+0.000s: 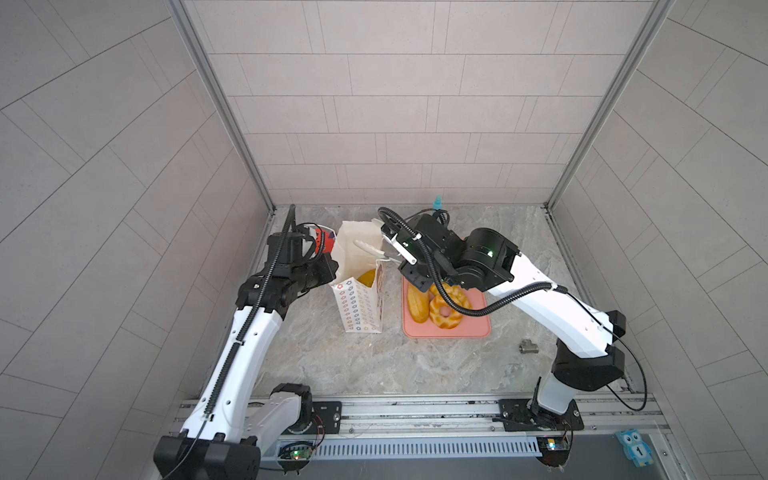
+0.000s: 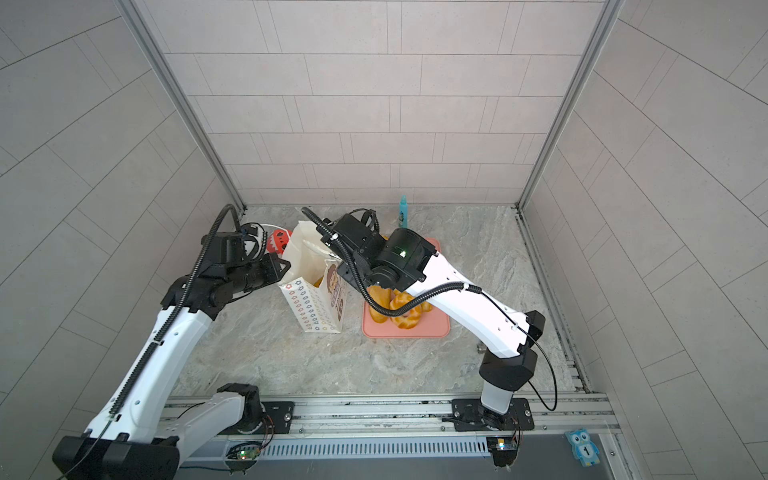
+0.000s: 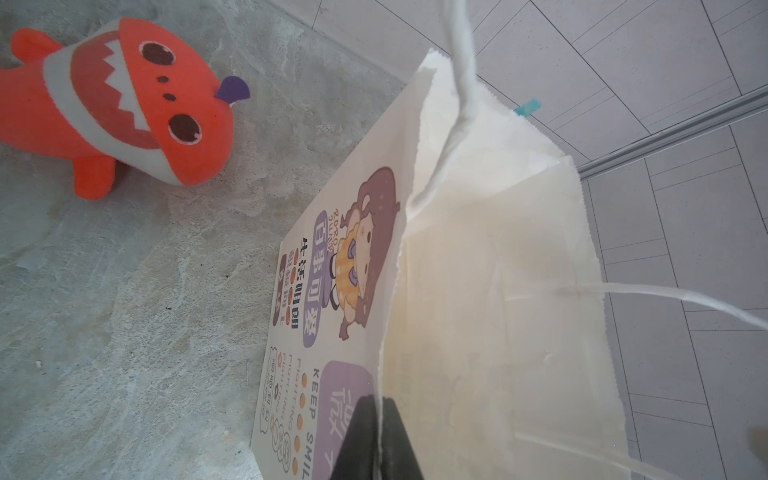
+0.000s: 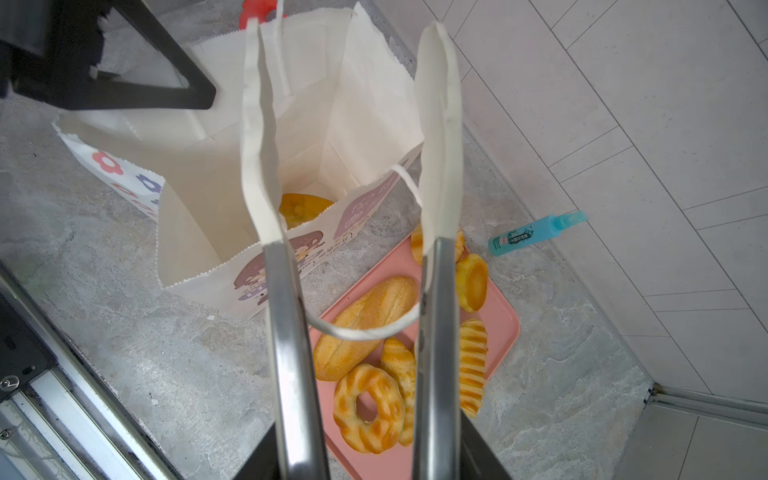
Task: Place the fake bread into the paper bag
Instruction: 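Raise the empty tongs out of the bag with the right gripper, then move the tongs back over the tray toward the remaining breads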
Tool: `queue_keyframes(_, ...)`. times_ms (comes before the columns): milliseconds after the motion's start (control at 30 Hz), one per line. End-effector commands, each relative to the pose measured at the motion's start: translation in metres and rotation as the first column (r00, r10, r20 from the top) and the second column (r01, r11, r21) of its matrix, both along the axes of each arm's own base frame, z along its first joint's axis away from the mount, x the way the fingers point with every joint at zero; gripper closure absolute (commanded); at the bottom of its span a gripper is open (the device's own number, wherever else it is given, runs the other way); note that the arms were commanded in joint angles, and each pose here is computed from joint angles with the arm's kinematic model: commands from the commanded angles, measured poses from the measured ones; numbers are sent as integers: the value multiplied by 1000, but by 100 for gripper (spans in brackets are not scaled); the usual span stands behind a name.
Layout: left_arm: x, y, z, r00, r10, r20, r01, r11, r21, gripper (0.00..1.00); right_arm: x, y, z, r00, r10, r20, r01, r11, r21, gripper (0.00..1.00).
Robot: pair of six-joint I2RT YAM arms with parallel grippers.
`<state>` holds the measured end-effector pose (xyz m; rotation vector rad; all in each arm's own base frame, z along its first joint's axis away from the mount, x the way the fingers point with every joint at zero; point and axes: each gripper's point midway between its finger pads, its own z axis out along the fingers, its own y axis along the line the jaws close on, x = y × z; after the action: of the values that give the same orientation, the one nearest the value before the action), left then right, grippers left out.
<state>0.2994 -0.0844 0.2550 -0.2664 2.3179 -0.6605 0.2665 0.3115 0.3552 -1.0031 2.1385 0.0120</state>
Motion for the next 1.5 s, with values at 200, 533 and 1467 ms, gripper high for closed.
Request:
queue_keyframes(200,-2,2,3,1000,6,16,-6,1000,-3,92,-8,-13,39,998,-20,68,12,994,109,49)
queue_keyframes(533,-2,1,2,1000,6,14,-6,1000,-4,92,-7,-25,56,991,-62,119,42,985,166,50)
queue_keyframes(1467,-2,1,1,1000,0,12,0,1000,-3,92,15,-131,33,940,-342,-21,322,861,394,51)
